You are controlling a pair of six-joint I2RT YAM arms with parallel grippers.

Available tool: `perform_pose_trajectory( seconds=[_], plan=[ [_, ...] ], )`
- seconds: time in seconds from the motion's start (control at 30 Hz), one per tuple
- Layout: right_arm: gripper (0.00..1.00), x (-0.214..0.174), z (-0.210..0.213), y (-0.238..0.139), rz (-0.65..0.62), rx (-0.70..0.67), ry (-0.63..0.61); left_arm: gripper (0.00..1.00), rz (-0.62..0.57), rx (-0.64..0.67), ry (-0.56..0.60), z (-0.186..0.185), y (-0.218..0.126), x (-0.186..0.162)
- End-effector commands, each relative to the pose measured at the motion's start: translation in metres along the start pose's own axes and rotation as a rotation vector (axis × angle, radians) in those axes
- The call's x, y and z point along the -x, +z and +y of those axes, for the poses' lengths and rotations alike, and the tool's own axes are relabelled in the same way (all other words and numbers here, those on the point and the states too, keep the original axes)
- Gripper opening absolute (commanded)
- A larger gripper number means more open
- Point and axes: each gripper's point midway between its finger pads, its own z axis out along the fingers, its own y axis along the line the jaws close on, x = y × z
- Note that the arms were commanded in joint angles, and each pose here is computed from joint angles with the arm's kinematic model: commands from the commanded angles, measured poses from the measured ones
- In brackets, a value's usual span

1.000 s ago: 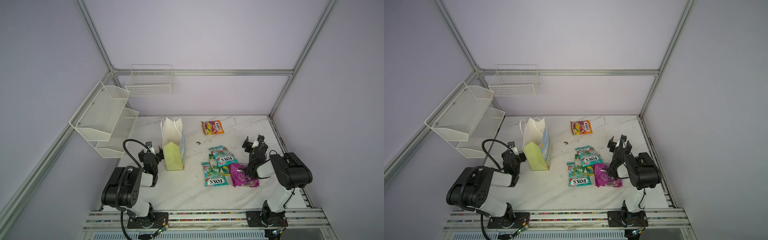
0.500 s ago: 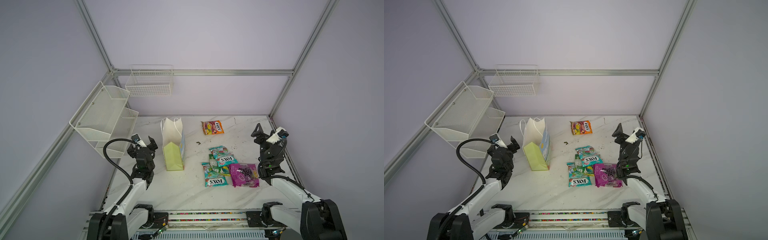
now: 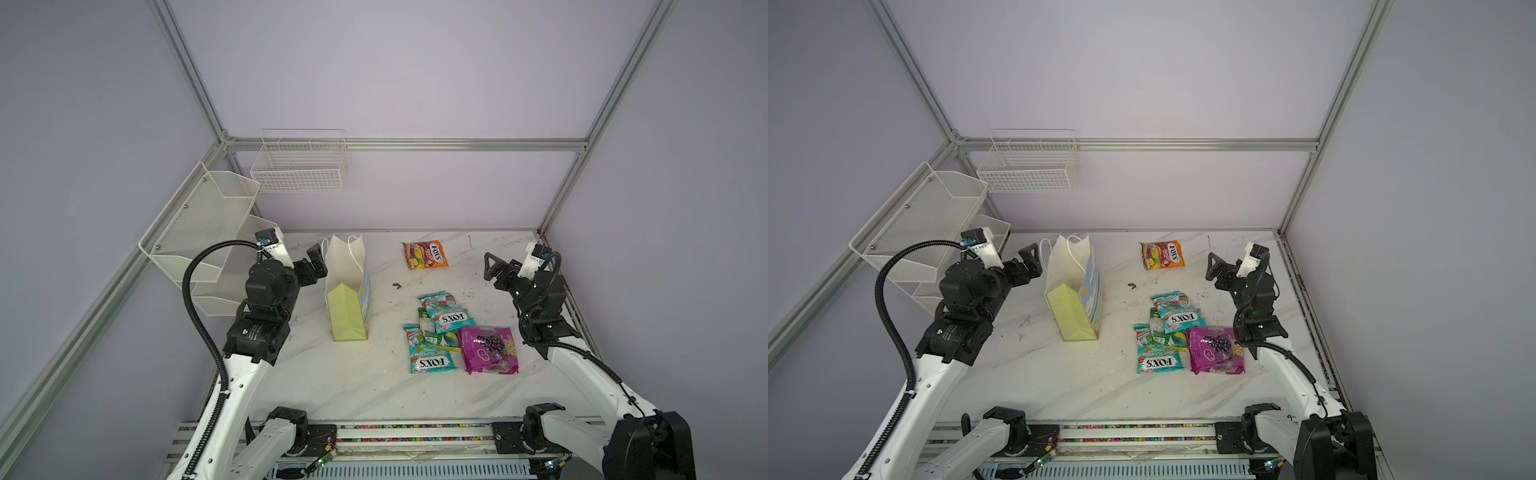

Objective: Place the snacks into the paper bag
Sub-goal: 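Reach left gripper to green bag rim while right gripper approaches candy packs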

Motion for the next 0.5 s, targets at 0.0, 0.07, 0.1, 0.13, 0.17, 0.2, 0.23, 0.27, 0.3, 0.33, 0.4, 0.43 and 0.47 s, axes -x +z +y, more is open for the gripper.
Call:
perform_pose_trajectory(
  seconds=[0.0,0.07,0.1,0.13,0.17,0.2,0.23,0.27,0.3,0.33,0.4,0.43,0.47],
  plan=[
    [0.97,-0.005,0.007,-0.008,0.059,0.015,-0.037,1.00,0.103,-0.129,-0.003,-0.030,-0.015,0.010],
    [0.97,-0.002,0.010,-0.012,0.056,0.022,-0.035,1.00,0.158,-0.118,0.008,-0.031,-0.006,0.005],
    [0.97,0.000,0.012,-0.014,0.051,0.032,-0.030,1.00,0.190,-0.103,0.013,-0.029,0.002,-0.002],
    [0.97,0.001,0.014,-0.015,0.046,0.041,-0.025,1.00,0.225,-0.096,0.017,-0.029,0.008,-0.008],
    [0.97,0.004,0.016,-0.017,0.037,0.050,-0.020,1.00,0.257,-0.093,0.020,-0.030,0.013,-0.013],
    [0.97,0.006,0.018,-0.019,0.031,0.053,-0.016,1.00,0.278,-0.089,0.021,-0.030,0.018,-0.016],
    [0.97,0.007,0.018,-0.020,0.029,0.056,-0.015,1.00,0.293,-0.085,0.021,-0.030,0.023,-0.020],
    [0.97,0.009,0.020,-0.021,0.025,0.062,-0.016,1.00,0.308,-0.079,0.021,-0.029,0.028,-0.024],
    [0.97,0.010,0.021,-0.022,0.022,0.063,-0.013,1.00,0.323,-0.071,0.024,-0.028,0.033,-0.029],
    [0.97,0.010,0.021,-0.023,0.022,0.063,-0.011,1.00,0.342,-0.058,0.029,-0.026,0.038,-0.034],
    [0.97,0.011,0.022,-0.024,0.020,0.066,-0.009,1.00,0.369,-0.024,0.040,-0.020,0.046,-0.043],
    [0.97,0.011,0.022,-0.026,0.019,0.069,-0.007,1.00,0.378,-0.006,0.044,-0.017,0.050,-0.047],
    [0.97,0.012,0.023,-0.027,0.017,0.070,-0.006,1.00,0.383,0.003,0.049,-0.015,0.053,-0.050]
  ],
)
